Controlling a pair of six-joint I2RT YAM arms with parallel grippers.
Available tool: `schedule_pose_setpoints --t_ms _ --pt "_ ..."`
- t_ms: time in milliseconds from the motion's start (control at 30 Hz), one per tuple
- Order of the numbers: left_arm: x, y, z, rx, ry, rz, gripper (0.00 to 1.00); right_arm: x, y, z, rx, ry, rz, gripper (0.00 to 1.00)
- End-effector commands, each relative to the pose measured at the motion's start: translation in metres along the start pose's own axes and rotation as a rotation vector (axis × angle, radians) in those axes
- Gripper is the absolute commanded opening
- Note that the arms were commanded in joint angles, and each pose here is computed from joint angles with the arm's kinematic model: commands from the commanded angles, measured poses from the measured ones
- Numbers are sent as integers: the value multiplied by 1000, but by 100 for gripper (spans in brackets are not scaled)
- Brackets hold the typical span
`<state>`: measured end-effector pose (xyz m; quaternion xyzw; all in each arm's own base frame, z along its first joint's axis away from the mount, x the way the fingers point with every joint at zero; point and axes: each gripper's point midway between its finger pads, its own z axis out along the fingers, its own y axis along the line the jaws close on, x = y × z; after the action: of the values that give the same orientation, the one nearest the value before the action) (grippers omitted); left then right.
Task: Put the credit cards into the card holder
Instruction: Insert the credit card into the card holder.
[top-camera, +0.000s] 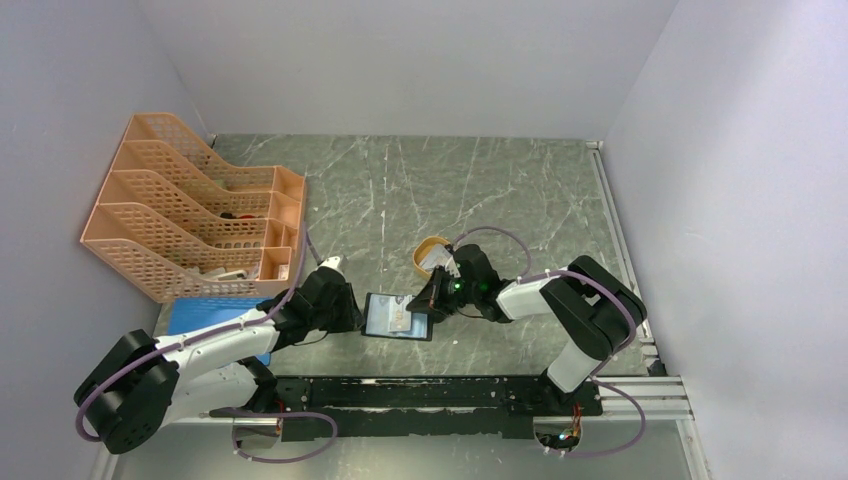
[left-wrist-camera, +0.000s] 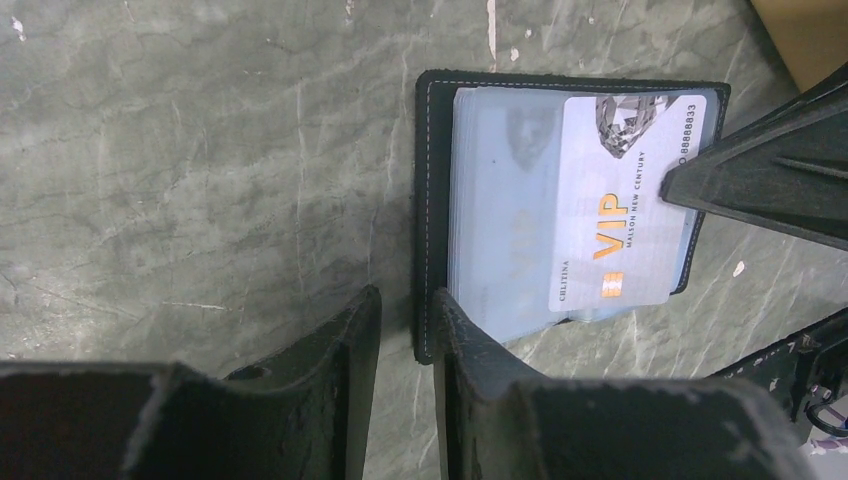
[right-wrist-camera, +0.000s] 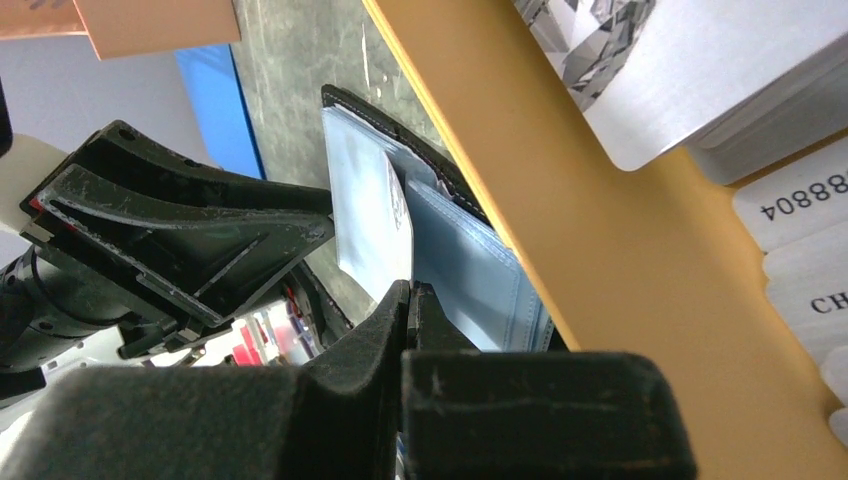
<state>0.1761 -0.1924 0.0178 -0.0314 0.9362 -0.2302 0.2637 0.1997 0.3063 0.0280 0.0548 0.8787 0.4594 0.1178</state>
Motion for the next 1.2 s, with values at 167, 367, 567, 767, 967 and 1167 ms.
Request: schedule_pose_setpoints --t_ms 167,367,567,767,967,1167 --pt "13 5 2 7 44 -16 30 2 1 5 7 4 -23 0" --pt "16 5 3 16 50 -22 30 8 2 8 9 21 -19 0" --pt "19 4 2 29 55 -30 30 14 6 15 12 33 -20 0" --pt "21 8 1 16 55 -29 30 16 11 18 15 40 -32 0" --pt "19 11 -4 -3 53 -22 30 15 11 13 33 31 -31 6" --pt "17 17 -5 -36 33 -16 29 13 8 9 52 9 -17 23"
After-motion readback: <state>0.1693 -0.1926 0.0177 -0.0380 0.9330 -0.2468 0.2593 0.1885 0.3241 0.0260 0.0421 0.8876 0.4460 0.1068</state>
